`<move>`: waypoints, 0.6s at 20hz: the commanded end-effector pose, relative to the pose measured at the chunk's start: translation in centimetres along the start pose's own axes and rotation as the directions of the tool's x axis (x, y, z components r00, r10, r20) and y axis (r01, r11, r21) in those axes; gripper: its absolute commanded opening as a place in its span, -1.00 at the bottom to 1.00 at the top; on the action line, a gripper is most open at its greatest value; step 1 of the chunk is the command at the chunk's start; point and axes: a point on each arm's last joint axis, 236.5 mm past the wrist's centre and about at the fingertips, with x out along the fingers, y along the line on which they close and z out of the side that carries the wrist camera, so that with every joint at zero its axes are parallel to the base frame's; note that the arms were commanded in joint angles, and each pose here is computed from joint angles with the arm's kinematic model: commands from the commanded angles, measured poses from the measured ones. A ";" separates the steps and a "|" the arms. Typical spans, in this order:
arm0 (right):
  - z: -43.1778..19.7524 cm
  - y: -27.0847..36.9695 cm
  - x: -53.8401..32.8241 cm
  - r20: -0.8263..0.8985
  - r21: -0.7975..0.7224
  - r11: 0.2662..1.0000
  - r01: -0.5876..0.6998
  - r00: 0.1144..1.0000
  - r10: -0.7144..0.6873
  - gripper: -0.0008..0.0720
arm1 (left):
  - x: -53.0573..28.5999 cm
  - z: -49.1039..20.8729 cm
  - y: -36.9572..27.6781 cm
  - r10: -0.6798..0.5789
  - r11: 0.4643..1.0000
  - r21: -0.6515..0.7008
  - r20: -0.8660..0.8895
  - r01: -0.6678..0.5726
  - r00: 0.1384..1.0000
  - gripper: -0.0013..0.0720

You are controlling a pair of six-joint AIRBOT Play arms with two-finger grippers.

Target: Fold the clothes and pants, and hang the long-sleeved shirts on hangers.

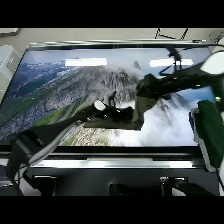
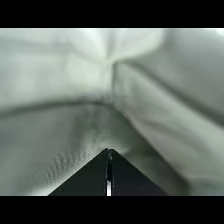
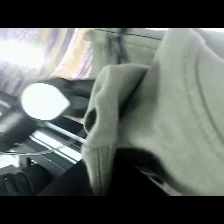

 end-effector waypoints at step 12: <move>0.9 3.5 26.9 -0.095 0.352 0.818 -0.455 0.852 0.515 0.94 | -48.7 10.3 7.0 0.453 0.834 -0.053 0.634 -0.549 0.627 -0.91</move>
